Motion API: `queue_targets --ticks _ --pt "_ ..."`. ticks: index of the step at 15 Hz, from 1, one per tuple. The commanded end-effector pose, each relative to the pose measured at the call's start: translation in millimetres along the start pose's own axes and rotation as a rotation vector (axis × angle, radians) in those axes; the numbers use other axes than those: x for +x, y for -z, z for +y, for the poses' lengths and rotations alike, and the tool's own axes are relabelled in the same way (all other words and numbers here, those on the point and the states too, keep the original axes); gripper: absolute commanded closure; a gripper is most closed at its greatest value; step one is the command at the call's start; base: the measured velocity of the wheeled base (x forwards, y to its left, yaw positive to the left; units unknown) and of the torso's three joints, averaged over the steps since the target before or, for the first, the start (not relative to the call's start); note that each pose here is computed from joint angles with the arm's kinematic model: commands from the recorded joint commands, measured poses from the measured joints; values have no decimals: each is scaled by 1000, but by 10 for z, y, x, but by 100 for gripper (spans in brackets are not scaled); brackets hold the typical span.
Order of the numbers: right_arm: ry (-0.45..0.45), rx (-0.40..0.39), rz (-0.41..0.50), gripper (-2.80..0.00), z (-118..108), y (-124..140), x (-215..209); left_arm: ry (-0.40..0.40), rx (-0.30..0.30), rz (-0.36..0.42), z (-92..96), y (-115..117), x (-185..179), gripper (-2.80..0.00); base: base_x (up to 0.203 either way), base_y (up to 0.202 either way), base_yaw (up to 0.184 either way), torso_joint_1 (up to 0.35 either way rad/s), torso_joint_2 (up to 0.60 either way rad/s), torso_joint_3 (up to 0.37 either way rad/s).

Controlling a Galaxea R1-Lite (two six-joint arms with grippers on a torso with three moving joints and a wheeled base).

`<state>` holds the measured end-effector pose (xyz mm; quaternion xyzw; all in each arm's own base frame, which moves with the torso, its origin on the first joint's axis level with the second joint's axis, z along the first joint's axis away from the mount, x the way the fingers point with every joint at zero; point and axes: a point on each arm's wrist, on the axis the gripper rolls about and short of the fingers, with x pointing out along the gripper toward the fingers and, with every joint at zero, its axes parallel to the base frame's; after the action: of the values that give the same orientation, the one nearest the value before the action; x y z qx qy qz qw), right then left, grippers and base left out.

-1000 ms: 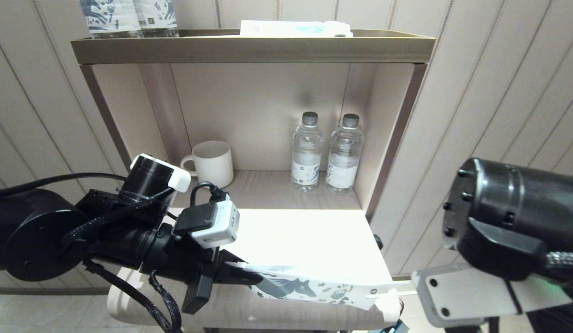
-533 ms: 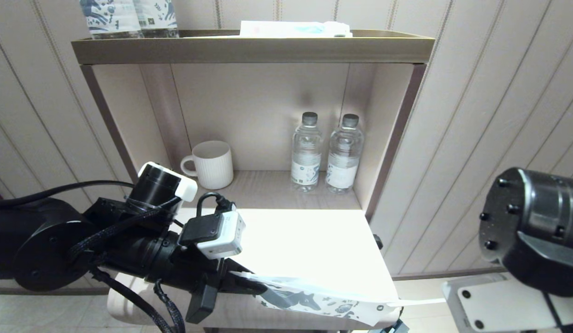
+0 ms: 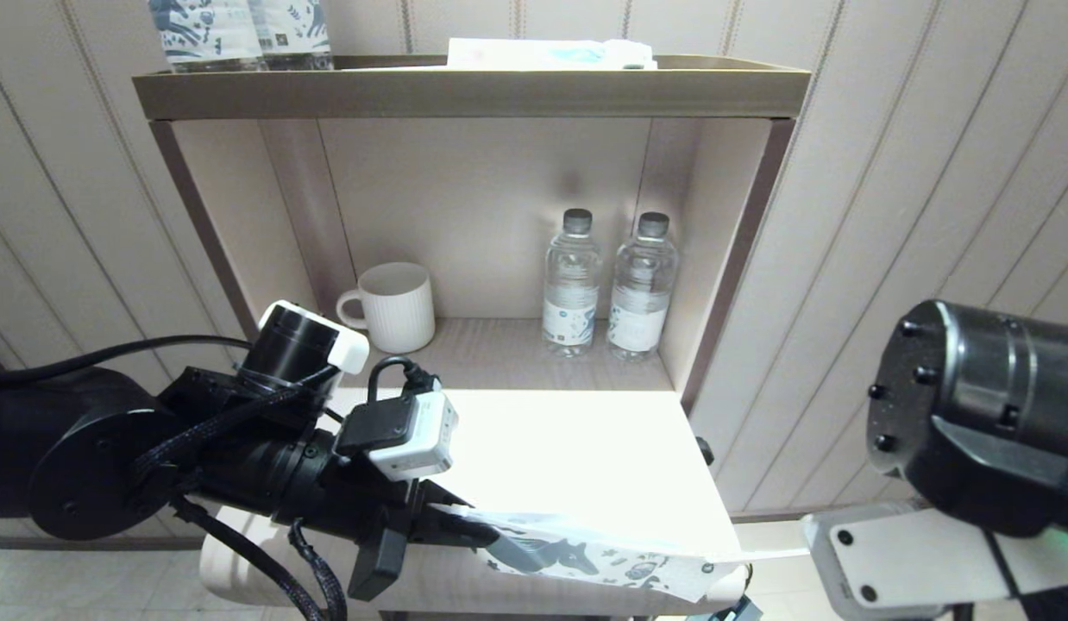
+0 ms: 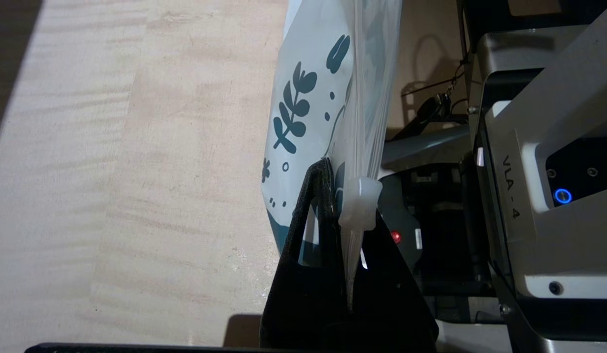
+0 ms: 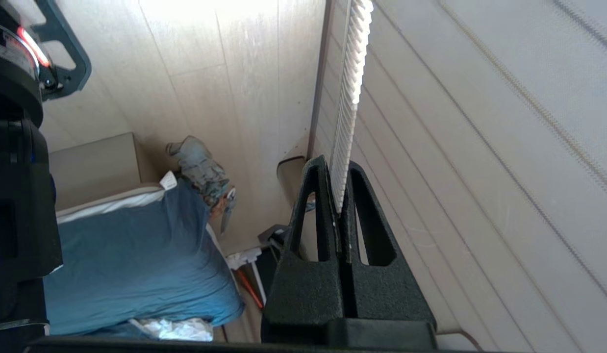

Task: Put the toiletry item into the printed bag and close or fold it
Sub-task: Place the comb into the storage bag

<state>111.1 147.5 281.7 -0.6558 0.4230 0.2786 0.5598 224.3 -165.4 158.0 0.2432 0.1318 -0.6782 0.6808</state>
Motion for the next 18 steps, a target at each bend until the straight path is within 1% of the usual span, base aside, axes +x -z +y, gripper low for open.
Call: queue_targets --ticks 1,3,9,13,18 --pt "-20 -34 37 0 3 -16 8 1 8 -5 -1 -12 -6 0 0 0 0 0 0 0" --pt "-20 -38 38 0 -18 -66 15 -3 12 -7 -21 -22 -28 0 0 0 0 0 0 0" --pt "5 -14 14 0 -138 -200 -21 -12 31 -16 -53 -55 -76 0 0 0 0 0 0 0" --pt "16 -1 -3 0 -150 -176 -61 -27 55 -35 -81 -127 -150 0 0 0 0 0 0 0" --pt "23 8 -15 0 -154 -161 -86 -25 56 -32 -85 -115 -144 0 0 0 0 0 0 0"
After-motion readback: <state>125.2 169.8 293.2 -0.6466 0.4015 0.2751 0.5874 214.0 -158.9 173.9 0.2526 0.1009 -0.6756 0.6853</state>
